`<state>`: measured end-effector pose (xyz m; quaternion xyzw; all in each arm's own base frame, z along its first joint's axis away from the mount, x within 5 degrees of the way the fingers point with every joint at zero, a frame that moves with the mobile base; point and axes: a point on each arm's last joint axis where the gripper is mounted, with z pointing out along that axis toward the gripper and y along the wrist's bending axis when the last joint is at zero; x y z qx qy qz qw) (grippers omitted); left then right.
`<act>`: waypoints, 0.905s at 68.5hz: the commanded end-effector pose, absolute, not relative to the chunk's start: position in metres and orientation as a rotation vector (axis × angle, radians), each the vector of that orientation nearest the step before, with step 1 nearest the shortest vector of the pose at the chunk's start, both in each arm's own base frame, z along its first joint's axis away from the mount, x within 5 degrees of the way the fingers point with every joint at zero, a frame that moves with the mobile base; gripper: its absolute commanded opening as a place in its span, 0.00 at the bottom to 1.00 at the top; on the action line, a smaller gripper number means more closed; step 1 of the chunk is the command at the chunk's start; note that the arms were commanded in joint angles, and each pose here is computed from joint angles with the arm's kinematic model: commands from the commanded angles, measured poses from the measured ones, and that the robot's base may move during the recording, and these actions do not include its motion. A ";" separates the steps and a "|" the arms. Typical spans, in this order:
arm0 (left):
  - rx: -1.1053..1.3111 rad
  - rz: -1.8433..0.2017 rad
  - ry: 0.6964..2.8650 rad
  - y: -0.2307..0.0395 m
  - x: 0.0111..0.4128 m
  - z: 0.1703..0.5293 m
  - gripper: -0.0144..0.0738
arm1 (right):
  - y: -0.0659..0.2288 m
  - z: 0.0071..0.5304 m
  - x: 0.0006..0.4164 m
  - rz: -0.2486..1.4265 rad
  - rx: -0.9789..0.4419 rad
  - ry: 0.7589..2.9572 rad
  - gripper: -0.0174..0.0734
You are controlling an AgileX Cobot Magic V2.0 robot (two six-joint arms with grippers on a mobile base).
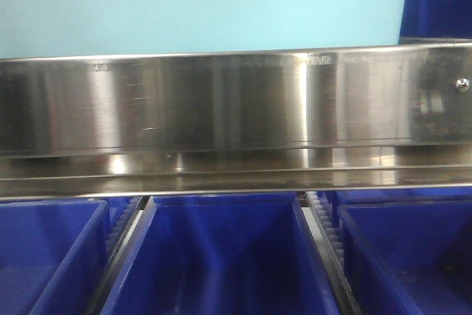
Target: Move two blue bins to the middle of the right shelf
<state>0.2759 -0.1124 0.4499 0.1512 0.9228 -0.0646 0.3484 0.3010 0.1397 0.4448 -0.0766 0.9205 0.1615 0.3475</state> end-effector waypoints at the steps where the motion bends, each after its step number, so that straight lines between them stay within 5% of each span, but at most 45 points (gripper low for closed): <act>1: 0.412 -0.143 2.392 -0.109 0.272 0.450 0.04 | 0.135 0.453 0.299 0.396 -0.194 2.337 0.02; 9: 0.412 -0.143 2.392 -0.109 0.272 0.450 0.06 | 0.135 0.452 0.298 0.394 -0.195 2.344 0.02; 20: 0.412 -0.143 2.392 -0.109 0.272 0.450 0.33 | 0.134 0.450 0.296 0.383 -0.200 2.381 0.07; 25: 0.412 -0.143 2.391 -0.109 0.271 0.451 0.49 | 0.134 0.450 0.296 0.382 -0.200 2.383 0.20; 37: 0.407 -0.149 2.367 -0.105 0.264 0.458 0.79 | 0.133 0.454 0.292 0.387 -0.199 2.370 0.72; 41: 0.404 -0.152 2.353 -0.104 0.259 0.462 0.82 | 0.131 0.457 0.289 0.389 -0.199 2.361 0.83; 62: 0.383 -0.174 2.270 -0.092 0.231 0.484 0.79 | 0.123 0.467 0.270 0.366 -0.243 2.382 0.81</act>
